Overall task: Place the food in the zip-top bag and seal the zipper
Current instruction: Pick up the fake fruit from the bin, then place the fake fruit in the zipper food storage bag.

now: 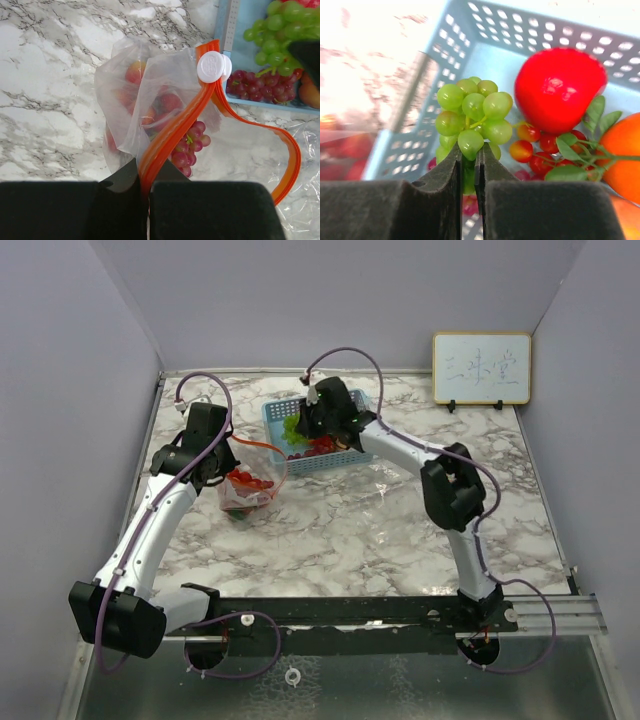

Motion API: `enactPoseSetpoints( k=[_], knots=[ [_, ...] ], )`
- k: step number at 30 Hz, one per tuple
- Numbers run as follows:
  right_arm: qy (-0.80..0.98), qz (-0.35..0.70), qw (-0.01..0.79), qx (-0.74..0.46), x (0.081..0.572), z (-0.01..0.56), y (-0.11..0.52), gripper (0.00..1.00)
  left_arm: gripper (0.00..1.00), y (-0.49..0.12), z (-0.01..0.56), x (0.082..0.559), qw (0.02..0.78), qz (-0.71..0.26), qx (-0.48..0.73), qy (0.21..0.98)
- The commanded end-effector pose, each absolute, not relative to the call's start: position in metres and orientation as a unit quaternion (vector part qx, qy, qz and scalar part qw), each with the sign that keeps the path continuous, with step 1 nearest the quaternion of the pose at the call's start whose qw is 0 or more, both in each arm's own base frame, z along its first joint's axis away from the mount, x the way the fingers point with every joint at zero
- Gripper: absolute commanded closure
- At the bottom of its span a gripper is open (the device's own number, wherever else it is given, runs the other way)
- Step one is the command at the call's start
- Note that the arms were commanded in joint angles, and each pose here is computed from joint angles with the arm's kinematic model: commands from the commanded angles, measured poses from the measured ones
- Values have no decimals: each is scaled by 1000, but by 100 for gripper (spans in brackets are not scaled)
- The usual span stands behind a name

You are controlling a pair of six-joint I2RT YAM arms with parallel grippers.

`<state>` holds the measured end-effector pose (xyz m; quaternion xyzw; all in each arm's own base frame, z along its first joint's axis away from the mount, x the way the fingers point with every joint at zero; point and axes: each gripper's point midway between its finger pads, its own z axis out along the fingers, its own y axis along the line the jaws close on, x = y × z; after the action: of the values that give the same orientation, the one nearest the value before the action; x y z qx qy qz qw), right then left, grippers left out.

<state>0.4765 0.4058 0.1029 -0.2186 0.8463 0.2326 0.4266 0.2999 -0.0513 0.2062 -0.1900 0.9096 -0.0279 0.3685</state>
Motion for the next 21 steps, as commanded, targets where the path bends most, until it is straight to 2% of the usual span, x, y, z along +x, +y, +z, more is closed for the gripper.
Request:
enactPoseSetpoints(
  k=[1, 14, 16, 21],
  knots=[
    [780, 311, 499, -215, 464, 223, 391, 97, 100, -54, 216, 305, 379, -43, -201, 902],
    [661, 432, 518, -329, 343, 339, 374, 98, 100, -68, 205, 307, 351, -71, -205, 911],
    [629, 458, 503, -376, 307, 348, 392, 98, 100, -75, 206, 309, 346, -88, -204, 911],
    [608, 500, 461, -410, 267, 340, 424, 98, 100, -77, 214, 310, 351, -96, -198, 910]
  ],
)
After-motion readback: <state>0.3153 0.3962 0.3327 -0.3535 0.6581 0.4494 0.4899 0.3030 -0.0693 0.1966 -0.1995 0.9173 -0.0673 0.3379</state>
